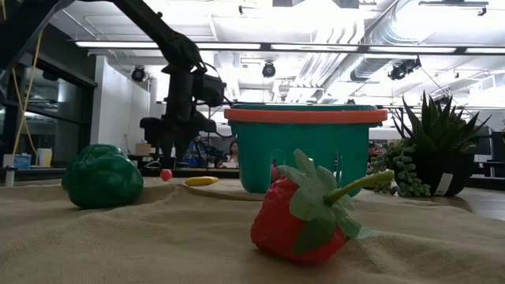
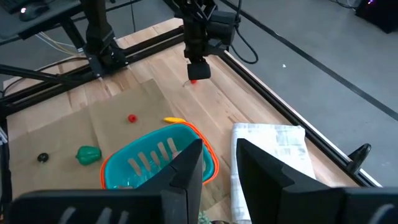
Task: Pick and placing Produce into tupperware
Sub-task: Put the red cherry into the blue basket
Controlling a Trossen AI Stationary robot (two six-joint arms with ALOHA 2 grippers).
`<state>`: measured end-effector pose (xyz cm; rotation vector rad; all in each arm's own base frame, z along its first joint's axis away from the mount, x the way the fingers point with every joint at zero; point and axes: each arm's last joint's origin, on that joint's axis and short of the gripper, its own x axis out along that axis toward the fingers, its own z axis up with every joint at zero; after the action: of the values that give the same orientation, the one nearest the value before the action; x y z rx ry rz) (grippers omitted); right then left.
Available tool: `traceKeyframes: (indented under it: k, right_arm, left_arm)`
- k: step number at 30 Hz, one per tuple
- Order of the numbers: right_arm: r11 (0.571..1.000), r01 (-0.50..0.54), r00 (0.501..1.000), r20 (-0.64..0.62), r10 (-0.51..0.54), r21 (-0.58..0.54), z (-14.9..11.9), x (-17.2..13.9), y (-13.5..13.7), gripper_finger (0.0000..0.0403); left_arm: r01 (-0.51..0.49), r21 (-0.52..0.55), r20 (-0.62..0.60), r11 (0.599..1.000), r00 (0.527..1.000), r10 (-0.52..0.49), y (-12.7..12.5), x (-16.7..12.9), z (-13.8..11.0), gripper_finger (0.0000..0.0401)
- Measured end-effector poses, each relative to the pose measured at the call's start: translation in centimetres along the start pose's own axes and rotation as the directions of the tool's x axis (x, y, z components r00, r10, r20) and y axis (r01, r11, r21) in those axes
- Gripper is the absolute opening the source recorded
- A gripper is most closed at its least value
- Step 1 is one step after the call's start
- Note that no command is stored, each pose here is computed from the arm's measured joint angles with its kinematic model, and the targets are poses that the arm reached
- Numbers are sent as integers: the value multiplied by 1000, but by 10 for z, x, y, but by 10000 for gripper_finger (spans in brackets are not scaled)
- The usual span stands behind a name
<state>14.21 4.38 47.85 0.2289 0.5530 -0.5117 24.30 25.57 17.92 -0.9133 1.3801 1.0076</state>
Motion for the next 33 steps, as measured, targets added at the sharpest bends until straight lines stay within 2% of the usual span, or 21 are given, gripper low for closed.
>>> traceKeyframes:
  k: [13,26,33]
  right_arm:
    - [1000,0,1000,0,0,17,0,0,0,89]
    - [1000,0,1000,0,0,26,0,0,0,89]
    - [1000,0,1000,0,0,26,0,0,0,89]
  left_arm:
    - [-31,8,-70,999,997,31,-2,21,2,154]
    - [-29,36,-71,999,997,32,-2,21,2,154]
    - [-4,13,-89,1000,996,5,4,21,4,154]
